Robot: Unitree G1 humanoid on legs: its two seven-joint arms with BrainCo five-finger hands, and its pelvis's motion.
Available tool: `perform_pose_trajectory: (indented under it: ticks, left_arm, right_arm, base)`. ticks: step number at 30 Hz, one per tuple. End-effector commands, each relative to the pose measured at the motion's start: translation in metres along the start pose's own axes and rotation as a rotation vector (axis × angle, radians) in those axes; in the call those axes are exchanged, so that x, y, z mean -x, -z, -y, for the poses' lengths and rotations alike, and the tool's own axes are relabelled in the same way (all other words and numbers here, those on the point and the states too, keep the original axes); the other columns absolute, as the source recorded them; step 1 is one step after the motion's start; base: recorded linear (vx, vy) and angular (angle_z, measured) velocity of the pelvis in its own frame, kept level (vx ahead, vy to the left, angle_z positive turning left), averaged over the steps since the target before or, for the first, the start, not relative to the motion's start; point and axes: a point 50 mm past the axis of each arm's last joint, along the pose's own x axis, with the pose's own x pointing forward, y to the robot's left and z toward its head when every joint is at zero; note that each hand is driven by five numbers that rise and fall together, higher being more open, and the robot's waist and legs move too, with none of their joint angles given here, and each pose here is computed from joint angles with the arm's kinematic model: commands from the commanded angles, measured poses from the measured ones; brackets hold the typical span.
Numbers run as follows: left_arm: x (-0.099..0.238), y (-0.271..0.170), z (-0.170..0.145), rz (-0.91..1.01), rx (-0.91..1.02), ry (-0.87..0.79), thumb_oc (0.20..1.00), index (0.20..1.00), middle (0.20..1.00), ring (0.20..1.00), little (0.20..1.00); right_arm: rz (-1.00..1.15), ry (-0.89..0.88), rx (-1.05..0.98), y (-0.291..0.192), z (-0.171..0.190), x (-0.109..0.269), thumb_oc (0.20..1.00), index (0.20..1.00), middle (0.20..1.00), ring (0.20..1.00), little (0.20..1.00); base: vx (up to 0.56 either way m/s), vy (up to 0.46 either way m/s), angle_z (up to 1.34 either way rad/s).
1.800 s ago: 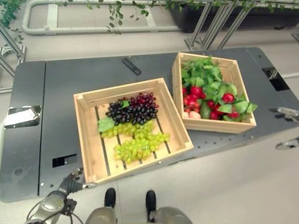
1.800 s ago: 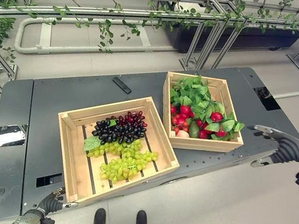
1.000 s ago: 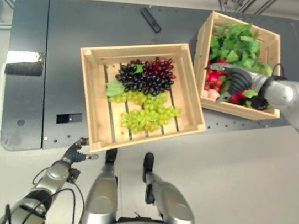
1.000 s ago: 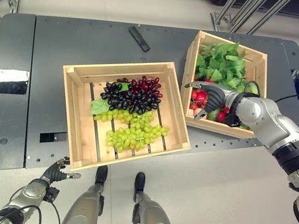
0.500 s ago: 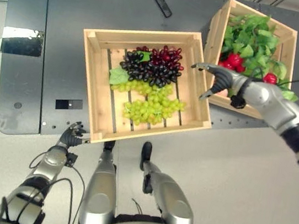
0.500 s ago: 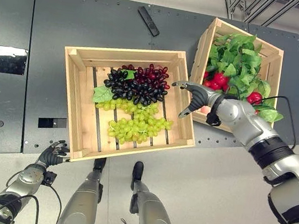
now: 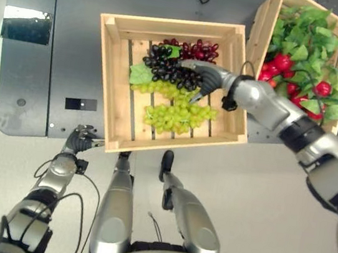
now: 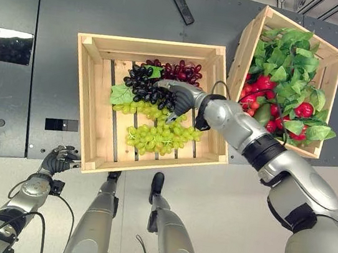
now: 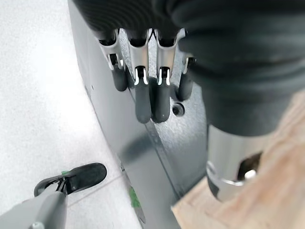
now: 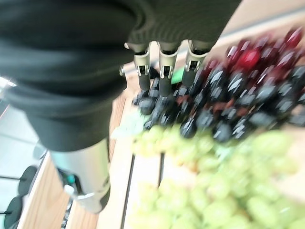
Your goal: Pick up the fruits from the basket on one side to the basket on the other side
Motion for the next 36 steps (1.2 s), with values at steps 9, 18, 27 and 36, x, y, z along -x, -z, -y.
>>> perform_pose_trajectory:
  ticks: [9, 18, 27, 36]
  left_arm:
    - [-0.001, 0.006, 0.008, -0.063, -0.02, -0.002, 1.0, 1.0, 1.0, 1.0, 1.0]
    - [-0.005, 0.0, 0.007, -0.053, -0.025, -0.023, 1.0, 1.0, 1.0, 1.0, 1.0]
    - [-0.004, -0.003, 0.013, -0.039, -0.018, -0.016, 1.0, 1.0, 1.0, 1.0, 1.0]
    - [-0.006, -0.005, 0.01, -0.035, -0.023, -0.024, 1.0, 1.0, 1.0, 1.0, 1.0]
  right_arm:
    - [-0.064, 0.069, 0.042, 0.003, 0.001, -0.016, 1.0, 1.0, 1.0, 1.0, 1.0]
    - [-0.071, -0.004, 0.077, 0.003, -0.019, -0.019, 1.0, 1.0, 1.0, 1.0, 1.0]
    - [-0.06, -0.014, 0.079, 0.003, -0.025, -0.015, 1.0, 1.0, 1.0, 1.0, 1.0]
    - [-0.016, -0.031, 0.092, -0.003, -0.026, -0.01, 1.0, 1.0, 1.0, 1.0, 1.0]
  base:
    - [-0.01, -0.003, 0.05]
    - [0.0, -0.001, 0.07]
    - [0.01, 0.003, 0.04]
    - [0.0, 0.0, 0.0]
